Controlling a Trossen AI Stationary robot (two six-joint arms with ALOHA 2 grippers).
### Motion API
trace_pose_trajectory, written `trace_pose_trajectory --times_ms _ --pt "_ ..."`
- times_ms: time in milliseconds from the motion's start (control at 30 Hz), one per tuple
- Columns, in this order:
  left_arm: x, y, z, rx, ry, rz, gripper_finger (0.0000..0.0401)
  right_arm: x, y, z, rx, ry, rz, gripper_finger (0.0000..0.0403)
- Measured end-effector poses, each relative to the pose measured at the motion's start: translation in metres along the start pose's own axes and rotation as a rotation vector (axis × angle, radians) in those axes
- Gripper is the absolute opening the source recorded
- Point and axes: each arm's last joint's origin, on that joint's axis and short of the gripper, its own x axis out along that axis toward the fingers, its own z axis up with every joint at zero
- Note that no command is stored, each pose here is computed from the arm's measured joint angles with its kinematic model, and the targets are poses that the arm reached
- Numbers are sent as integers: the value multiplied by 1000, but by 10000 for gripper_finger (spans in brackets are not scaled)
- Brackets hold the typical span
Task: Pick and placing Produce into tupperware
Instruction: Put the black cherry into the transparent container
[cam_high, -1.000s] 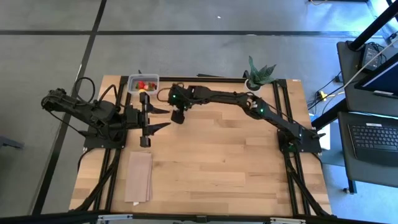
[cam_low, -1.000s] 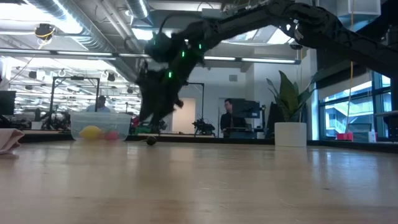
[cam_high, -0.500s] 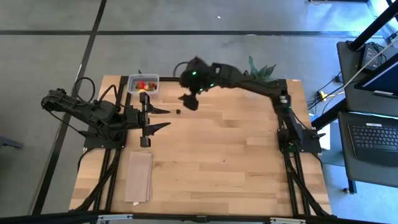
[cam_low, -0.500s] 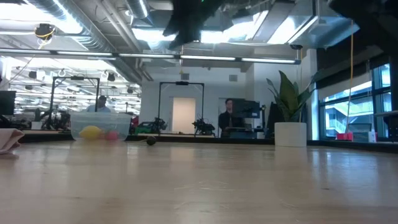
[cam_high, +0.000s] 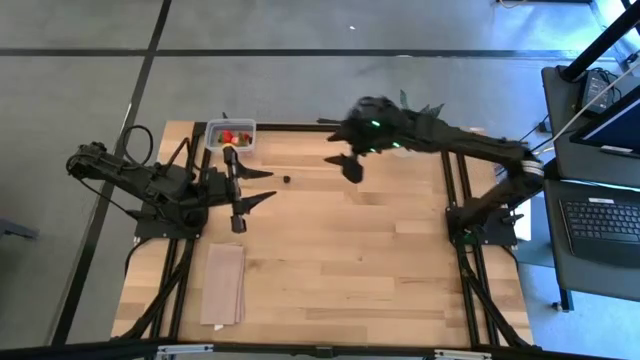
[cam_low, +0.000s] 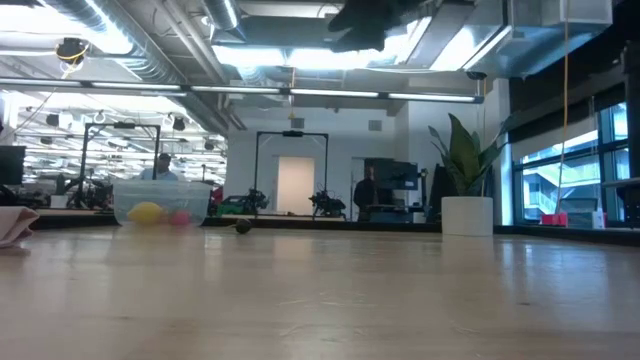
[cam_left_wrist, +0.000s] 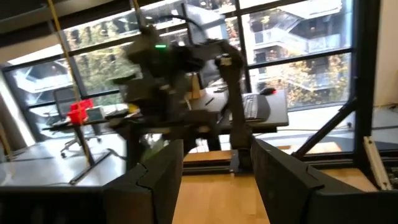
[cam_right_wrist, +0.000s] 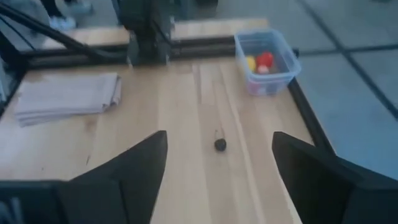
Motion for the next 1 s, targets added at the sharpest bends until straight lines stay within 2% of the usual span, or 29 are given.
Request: trace_pose_trajectory --times_ms 167,300,433,533,633,733,1000 --pt "0 1 -3 10 33 56 178 -38 11 -48 25 -176 -11 292" --pt "1 1 -5 -28 55 92 177 -64 19 -93 62 -271 -10 292" --pt "1 2 -5 -45 62 124 177 -78 25 -133 165 -338 6 292" --pt "1 2 -5 -37 62 124 177 -85 28 -154 212 -400 17 292" --pt "2 1 -6 -14 66 123 179 -89 30 -168 230 -439 24 292" --pt "3 0 -7 20 76 128 197 -92 31 -176 224 -464 24 291" --pt "17 -6 -18 69 133 168 300 -94 31 -178 185 -467 15 291"
